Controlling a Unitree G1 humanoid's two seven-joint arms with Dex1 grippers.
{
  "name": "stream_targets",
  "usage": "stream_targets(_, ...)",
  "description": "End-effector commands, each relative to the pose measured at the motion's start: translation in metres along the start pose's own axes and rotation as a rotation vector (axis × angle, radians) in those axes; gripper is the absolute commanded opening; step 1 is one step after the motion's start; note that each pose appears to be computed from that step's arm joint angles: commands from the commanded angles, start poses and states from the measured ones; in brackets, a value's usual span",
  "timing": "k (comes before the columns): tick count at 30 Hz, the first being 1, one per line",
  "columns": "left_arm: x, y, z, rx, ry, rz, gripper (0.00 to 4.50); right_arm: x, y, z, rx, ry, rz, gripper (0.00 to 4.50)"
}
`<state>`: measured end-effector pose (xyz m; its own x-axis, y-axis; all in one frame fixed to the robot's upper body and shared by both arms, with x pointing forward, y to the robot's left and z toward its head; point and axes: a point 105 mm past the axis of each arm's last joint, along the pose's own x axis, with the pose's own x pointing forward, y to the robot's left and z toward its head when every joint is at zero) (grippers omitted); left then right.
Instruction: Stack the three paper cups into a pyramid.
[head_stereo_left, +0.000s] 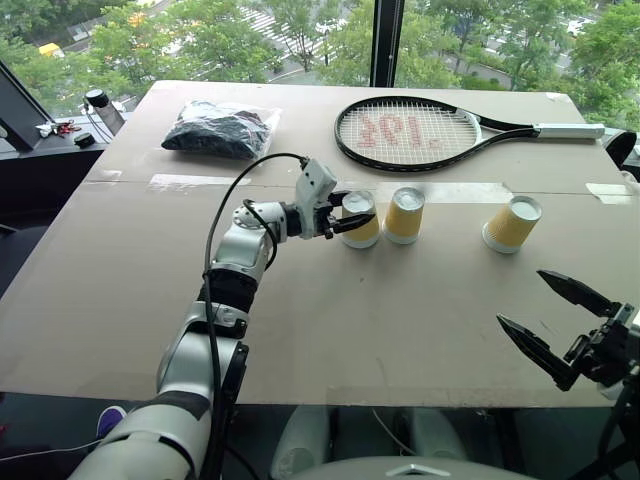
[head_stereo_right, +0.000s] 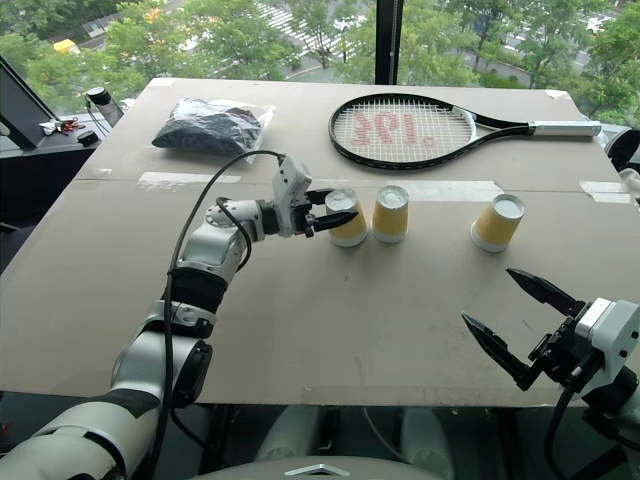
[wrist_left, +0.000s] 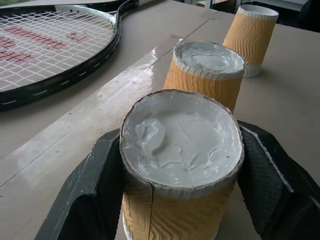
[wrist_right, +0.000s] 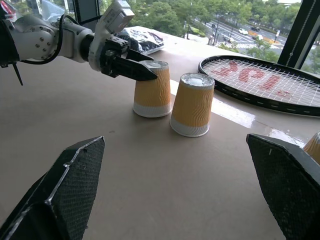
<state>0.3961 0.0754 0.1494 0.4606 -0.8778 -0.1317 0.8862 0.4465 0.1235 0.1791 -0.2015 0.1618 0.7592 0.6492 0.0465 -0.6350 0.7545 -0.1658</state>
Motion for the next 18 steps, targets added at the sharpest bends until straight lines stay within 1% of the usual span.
stream_targets(1,0.0045,0.0041,0.004,0.037,-0.002,0.018,2.89,-0.0015,0.001,0.0122,-0.045,-0.032,0.0,4.5)
stream_targets(18,0.0135,0.0017,0.0026,0.049,-0.004,0.001,2.89,-0.0029,0.0001,0.0129,-0.049,-0.03,-0.003,4.5)
